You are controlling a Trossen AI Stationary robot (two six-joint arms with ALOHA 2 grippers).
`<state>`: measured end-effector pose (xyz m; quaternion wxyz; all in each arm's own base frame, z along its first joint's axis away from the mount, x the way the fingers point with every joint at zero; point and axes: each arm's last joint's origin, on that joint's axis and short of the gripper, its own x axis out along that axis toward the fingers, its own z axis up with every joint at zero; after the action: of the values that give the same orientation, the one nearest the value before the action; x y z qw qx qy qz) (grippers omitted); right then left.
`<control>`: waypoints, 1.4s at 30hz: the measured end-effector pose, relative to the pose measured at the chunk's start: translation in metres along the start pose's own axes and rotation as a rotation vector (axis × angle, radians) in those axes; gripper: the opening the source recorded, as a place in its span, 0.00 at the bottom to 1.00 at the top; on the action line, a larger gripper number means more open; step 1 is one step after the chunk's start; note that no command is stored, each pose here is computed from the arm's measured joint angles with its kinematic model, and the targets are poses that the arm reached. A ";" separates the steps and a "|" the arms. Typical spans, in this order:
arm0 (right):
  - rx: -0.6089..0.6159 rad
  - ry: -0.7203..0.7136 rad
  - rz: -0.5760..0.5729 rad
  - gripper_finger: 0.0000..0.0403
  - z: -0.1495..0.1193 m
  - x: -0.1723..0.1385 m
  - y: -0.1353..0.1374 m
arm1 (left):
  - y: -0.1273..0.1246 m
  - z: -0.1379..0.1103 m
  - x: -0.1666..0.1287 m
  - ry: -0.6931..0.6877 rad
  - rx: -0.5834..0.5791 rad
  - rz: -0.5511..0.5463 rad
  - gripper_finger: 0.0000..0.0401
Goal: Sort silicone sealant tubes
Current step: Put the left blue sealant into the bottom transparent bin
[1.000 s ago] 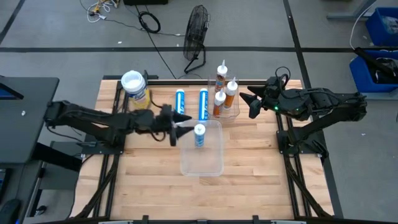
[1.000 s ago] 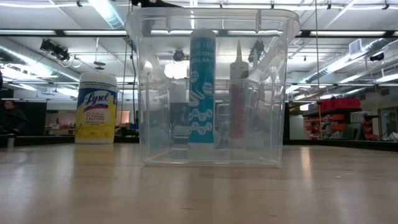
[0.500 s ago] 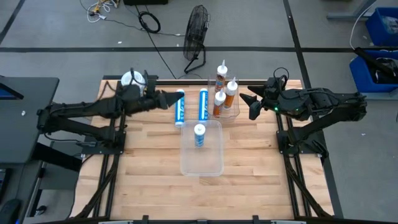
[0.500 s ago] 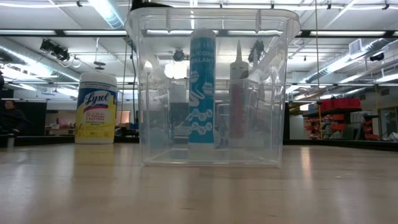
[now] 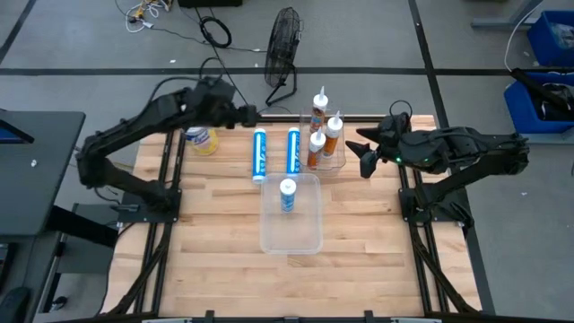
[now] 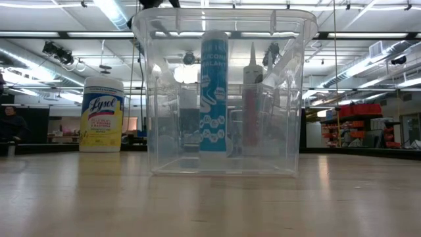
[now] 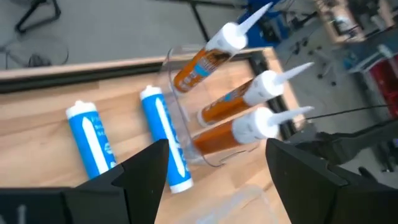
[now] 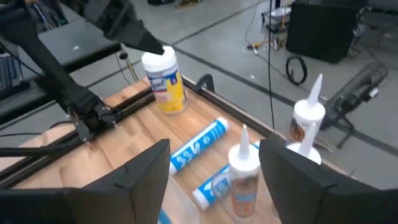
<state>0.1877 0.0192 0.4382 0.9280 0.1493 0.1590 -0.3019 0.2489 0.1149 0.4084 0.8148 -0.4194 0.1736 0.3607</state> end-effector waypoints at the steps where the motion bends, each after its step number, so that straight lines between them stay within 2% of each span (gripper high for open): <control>1: 0.011 0.008 -0.003 0.62 -0.001 0.000 0.000 | 0.002 0.002 0.009 0.017 -0.007 0.014 0.68; 7: 0.044 0.053 0.026 0.62 -0.006 -0.002 0.001 | 0.024 0.014 0.057 0.104 -0.058 0.121 0.68; 16: 0.018 0.105 0.042 0.62 -0.012 -0.006 0.002 | 0.064 0.022 0.121 0.232 -0.052 0.260 0.68; 23: 0.002 0.114 0.011 0.62 -0.014 -0.006 0.000 | 0.097 0.026 0.158 0.334 0.021 0.304 0.69; 28: 0.038 0.115 -0.019 0.62 -0.015 -0.006 -0.002 | 0.114 0.023 0.180 0.390 0.042 0.336 0.79; 33: 0.067 0.115 -0.035 0.62 -0.016 -0.006 -0.003 | 0.127 0.024 0.197 0.386 0.029 0.361 0.90; 42: 0.077 0.080 -0.095 0.62 -0.014 -0.004 -0.007 | 0.142 0.012 0.221 0.459 0.021 0.398 0.94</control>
<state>0.1774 0.0210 0.4258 0.8990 0.1893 0.1913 -0.3455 0.2948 0.2769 0.2068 0.6717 -0.4392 0.4359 0.4073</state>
